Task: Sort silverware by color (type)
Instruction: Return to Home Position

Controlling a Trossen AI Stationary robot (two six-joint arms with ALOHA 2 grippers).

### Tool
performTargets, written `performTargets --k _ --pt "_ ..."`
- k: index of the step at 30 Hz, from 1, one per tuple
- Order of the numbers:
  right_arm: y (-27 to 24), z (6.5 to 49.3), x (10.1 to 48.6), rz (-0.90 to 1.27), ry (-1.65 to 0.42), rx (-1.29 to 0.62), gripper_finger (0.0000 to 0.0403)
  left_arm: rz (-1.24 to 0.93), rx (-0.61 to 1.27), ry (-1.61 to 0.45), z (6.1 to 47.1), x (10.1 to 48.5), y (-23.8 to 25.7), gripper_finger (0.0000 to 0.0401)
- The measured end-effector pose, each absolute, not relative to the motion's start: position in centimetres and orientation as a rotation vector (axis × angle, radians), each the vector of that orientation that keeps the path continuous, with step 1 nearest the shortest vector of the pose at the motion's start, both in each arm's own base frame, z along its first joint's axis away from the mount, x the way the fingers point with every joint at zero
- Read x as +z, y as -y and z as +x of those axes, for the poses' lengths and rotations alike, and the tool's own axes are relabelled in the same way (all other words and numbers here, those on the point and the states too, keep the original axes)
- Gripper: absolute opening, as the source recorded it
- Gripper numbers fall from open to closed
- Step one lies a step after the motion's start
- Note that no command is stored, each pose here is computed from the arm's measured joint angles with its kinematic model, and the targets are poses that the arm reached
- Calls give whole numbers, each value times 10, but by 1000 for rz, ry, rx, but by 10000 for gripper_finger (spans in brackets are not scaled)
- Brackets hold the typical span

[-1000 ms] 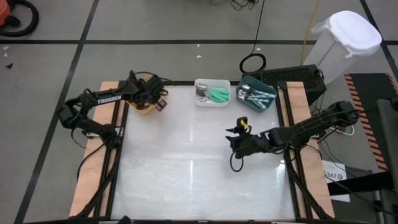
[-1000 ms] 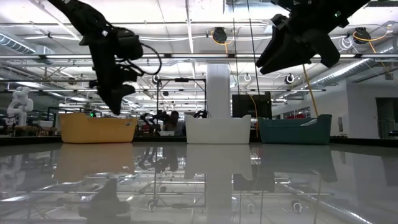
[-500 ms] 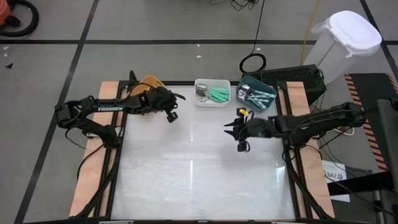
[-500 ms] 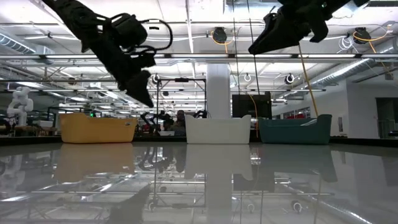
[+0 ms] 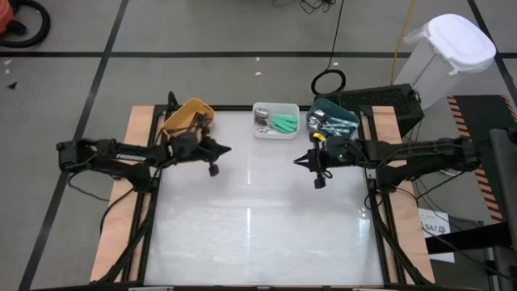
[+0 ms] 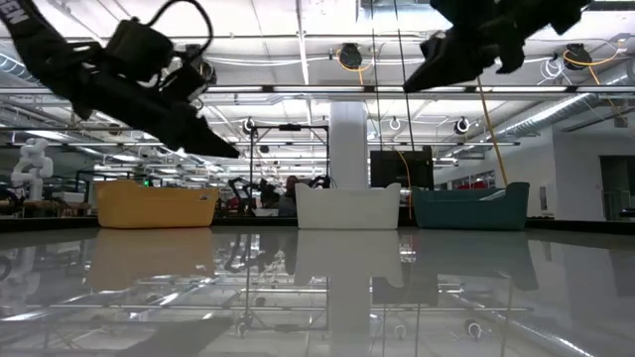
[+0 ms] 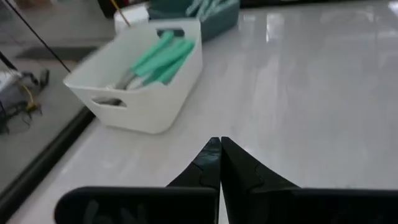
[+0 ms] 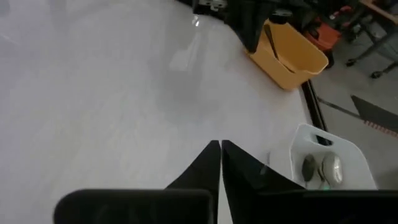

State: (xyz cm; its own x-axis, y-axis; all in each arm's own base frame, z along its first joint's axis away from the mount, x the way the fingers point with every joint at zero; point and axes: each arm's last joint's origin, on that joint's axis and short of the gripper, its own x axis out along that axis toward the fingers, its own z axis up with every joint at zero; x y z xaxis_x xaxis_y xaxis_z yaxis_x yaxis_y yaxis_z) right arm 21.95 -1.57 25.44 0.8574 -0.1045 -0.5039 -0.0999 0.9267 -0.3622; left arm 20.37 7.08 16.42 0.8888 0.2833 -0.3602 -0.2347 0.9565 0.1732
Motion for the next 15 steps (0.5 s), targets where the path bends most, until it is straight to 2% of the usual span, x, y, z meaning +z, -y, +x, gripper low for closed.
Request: performTargets --k 10,15 --pt "34 194 216 -302 -431 -75 5 110 274 -295 188 176 -64 3" --pt "35 181 196 -252 -417 -99 6 74 260 -339 190 172 -53 3"
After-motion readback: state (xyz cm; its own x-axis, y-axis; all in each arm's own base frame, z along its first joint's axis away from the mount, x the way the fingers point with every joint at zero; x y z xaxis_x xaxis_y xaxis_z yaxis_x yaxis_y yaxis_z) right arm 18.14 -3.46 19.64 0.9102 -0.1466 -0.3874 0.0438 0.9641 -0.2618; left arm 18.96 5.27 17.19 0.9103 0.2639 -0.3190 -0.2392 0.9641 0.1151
